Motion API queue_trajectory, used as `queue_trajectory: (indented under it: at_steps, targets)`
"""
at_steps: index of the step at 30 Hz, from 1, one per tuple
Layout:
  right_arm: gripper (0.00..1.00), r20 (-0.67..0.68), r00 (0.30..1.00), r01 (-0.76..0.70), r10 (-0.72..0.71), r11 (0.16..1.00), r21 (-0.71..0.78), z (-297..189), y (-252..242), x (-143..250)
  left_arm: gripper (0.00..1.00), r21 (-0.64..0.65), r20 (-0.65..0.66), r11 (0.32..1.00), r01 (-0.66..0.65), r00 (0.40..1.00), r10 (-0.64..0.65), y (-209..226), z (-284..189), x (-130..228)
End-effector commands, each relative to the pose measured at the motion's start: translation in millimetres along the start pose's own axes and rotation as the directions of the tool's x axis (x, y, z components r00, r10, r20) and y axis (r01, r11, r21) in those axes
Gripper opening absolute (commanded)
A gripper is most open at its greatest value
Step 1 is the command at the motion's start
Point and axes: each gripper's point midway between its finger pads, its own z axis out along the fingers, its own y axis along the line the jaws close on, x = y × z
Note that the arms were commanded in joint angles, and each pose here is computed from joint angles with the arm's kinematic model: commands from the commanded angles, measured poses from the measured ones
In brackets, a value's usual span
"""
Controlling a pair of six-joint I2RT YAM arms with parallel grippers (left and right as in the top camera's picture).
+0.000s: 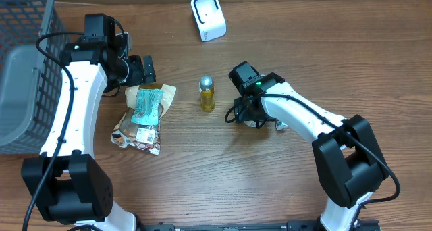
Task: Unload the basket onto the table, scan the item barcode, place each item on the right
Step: 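Lift the green-lidded jar slightly with the right gripper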
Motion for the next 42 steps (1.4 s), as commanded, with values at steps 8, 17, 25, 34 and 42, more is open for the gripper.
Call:
queue_trajectory:
  at_steps: [8, 17, 25, 34, 42]
  targets:
    - [0.77, -0.032, 0.999, 0.011, -0.011, 1.0, 0.018, 3.7, -3.0, 10.0, 1.0, 0.014, 0.034, 1.0, -0.019, 0.999, 0.018, -5.0, -10.7, -6.7]
    - [0.73, -0.002, 1.0, 0.03, -0.03, 0.999, 0.013, 7.9, -1.8, 5.3, 1.0, 0.014, 0.034, 1.0, -0.019, 0.999, 0.018, -4.9, -10.6, -6.7]
    - [0.75, 0.032, 0.999, 0.024, -0.023, 1.0, -0.005, 1.8, 3.8, -6.4, 0.99, 0.014, 0.034, 1.0, -0.019, 0.999, 0.018, -4.9, -10.6, -6.7]
    - [0.7, 0.05, 0.999, 0.021, -0.02, 1.0, -0.014, 1.6, 6.2, -10.8, 1.0, 0.014, 0.034, 1.0, -0.019, 0.999, 0.018, -4.9, -10.6, -6.7]
    - [0.55, 0.135, 0.99, 0.058, -0.052, 0.997, -0.046, -35.5, 9.9, -50.6, 1.0, 0.014, 0.034, 1.0, -0.018, 0.999, 0.018, -4.8, -10.6, -6.7]
